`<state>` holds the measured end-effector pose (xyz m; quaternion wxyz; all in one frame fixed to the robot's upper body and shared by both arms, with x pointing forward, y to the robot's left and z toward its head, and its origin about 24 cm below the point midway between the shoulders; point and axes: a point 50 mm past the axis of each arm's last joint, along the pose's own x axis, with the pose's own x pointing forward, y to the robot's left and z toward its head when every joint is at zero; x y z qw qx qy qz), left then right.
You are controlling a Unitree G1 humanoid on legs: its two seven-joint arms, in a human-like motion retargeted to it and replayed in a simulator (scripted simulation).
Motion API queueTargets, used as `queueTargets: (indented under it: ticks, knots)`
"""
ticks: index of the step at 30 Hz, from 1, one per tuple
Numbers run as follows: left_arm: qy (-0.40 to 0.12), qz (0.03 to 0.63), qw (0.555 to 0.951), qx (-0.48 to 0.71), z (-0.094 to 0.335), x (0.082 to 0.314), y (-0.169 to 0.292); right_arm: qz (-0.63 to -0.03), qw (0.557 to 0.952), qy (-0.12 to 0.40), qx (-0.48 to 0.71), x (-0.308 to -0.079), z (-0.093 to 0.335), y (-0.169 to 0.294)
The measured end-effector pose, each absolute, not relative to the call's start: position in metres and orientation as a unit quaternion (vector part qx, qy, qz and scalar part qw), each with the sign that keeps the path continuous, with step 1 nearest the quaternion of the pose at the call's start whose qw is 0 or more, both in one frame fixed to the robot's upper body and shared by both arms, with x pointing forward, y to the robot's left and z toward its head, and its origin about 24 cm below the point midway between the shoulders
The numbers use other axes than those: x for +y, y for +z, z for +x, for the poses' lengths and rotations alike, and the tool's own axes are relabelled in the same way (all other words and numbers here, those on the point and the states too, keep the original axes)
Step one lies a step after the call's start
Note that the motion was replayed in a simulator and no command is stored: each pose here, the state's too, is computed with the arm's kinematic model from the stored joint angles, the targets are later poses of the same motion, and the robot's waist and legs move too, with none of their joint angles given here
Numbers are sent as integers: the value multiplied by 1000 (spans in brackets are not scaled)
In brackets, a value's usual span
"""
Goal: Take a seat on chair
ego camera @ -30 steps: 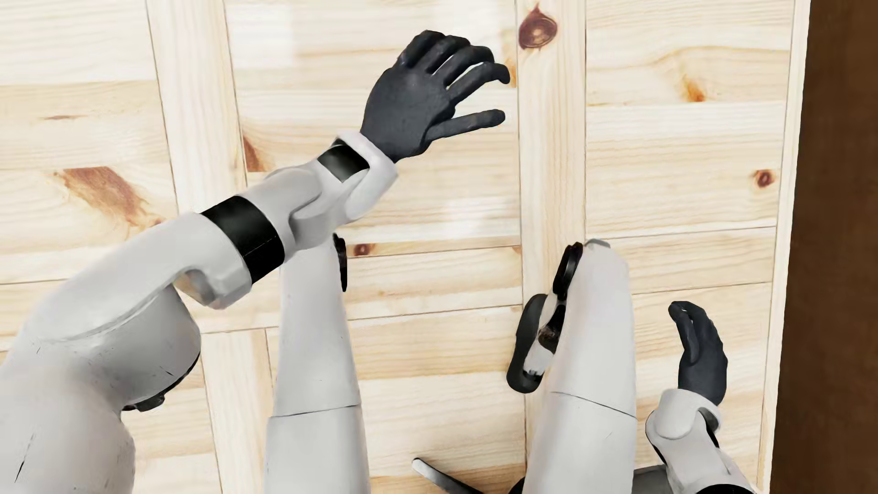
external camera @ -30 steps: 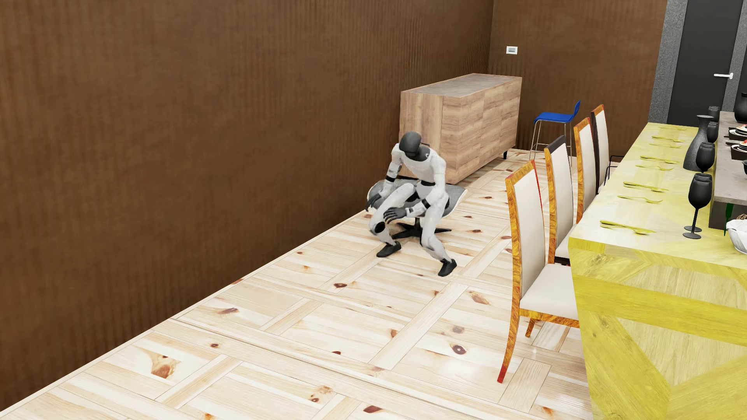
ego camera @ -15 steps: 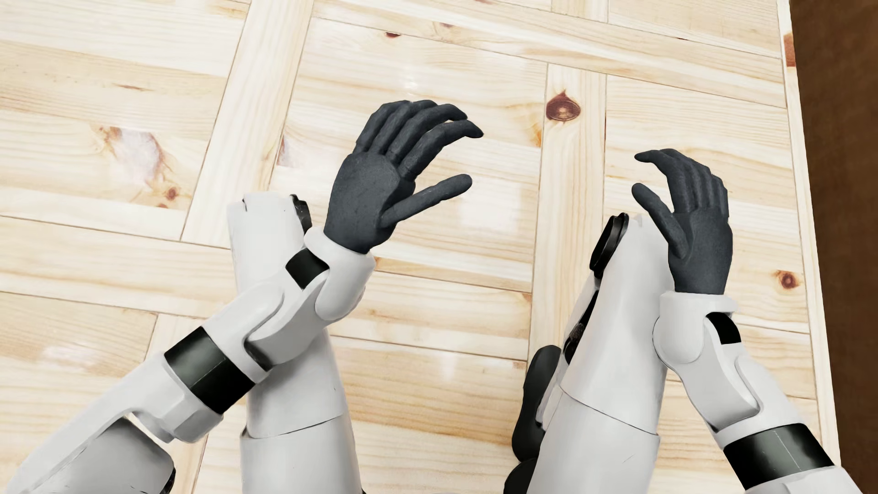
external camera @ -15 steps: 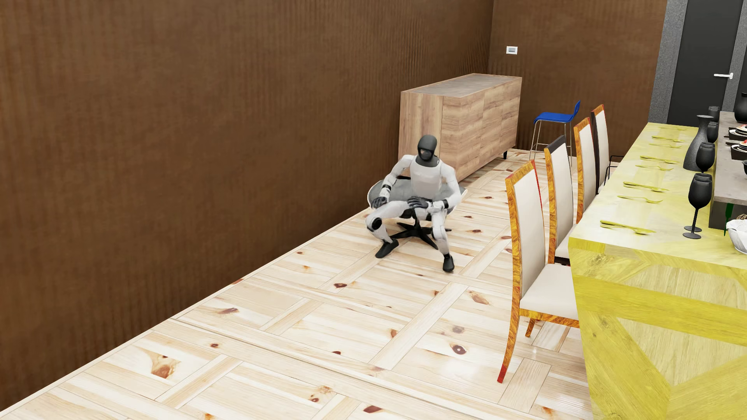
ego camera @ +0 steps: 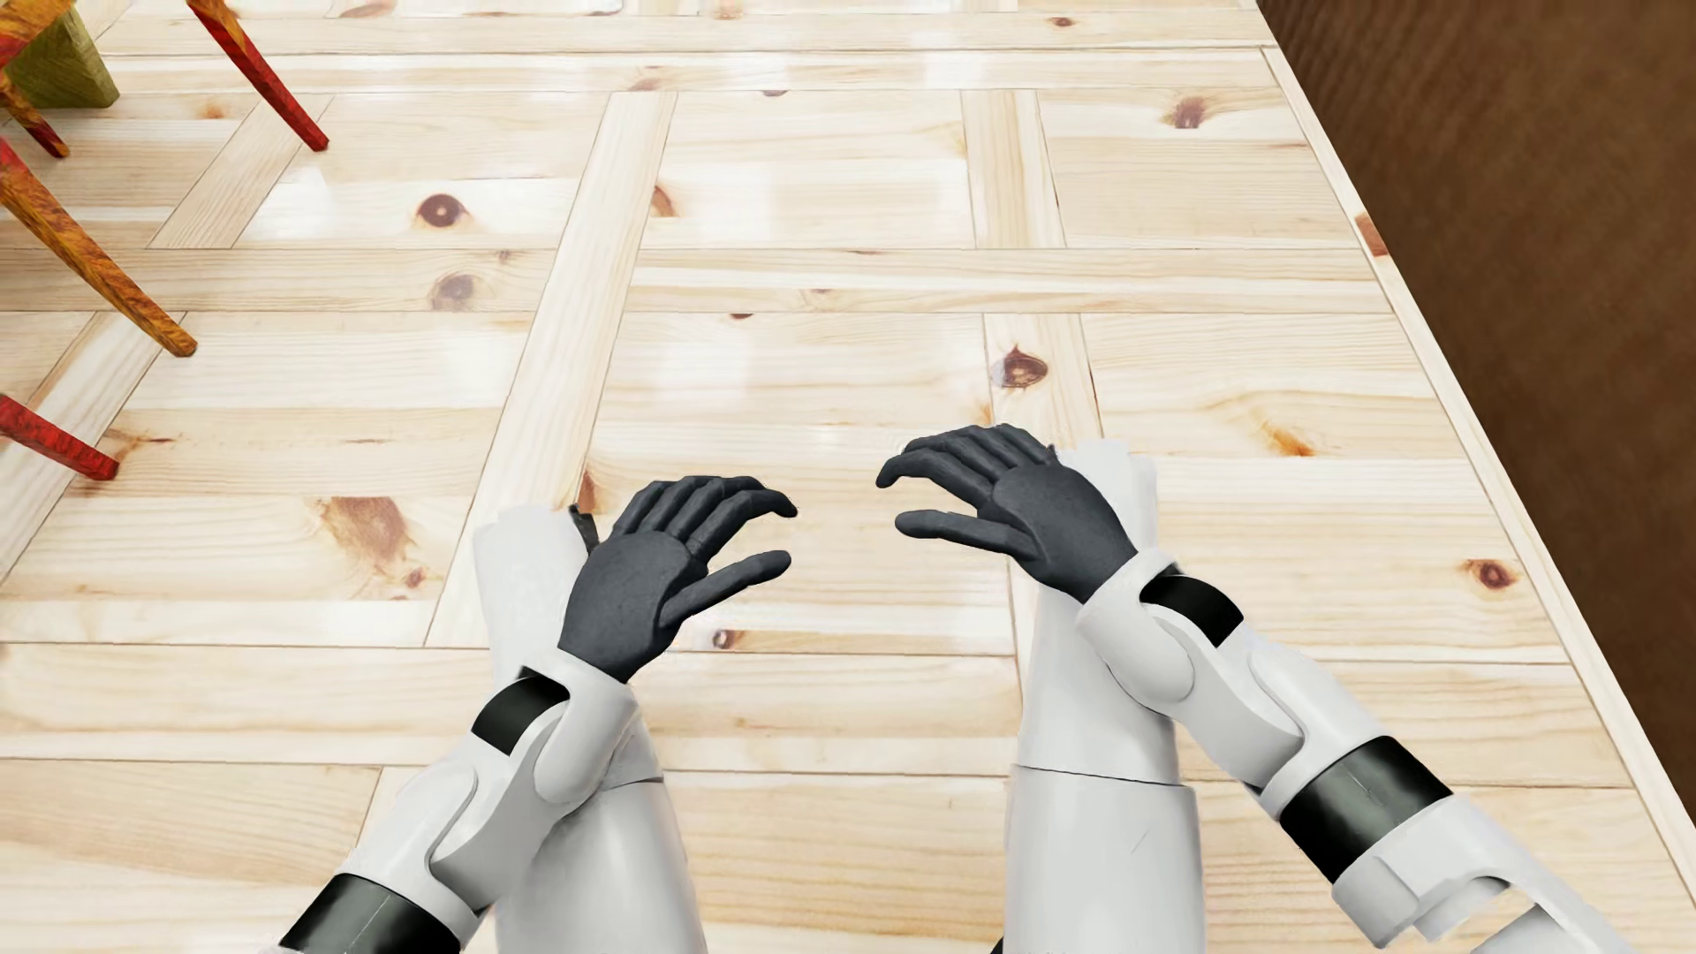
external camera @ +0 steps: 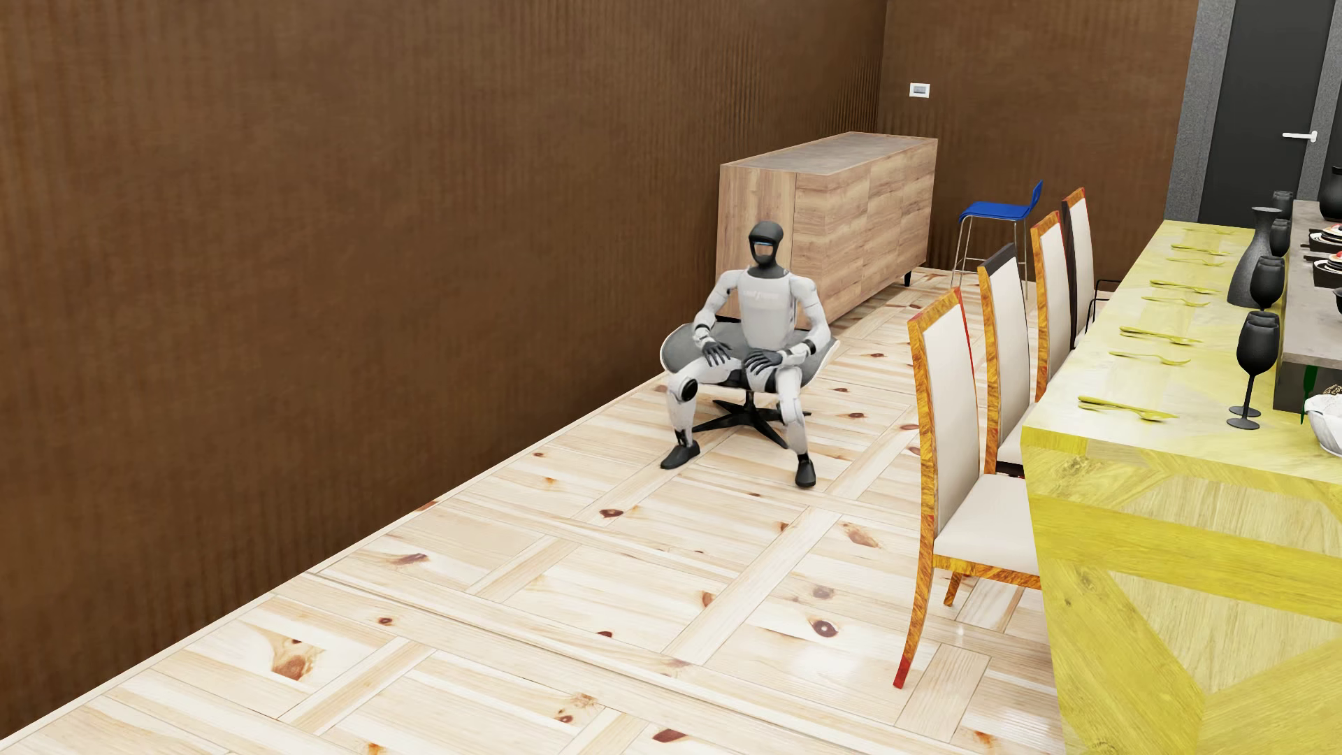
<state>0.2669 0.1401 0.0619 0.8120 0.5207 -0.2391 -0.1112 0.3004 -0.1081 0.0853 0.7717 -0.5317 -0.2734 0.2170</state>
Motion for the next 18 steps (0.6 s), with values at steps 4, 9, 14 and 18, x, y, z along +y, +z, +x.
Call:
queueTargets:
  ticks: [4, 9, 14, 18]
  knots:
    - [-114, 522, 809, -243, 272, 134, 58, -521, 794, 176, -260, -117, 301, 78]
    - [-95, 521, 815, -236, 274, 130, 52, -525, 801, 145, -250, -119, 303, 71]
    - [-126, 532, 794, -265, 283, 128, 76, -532, 789, 149, -268, -118, 307, 82]
    - [-127, 531, 790, -280, 285, 125, 85, -528, 791, 141, -276, -121, 306, 86]
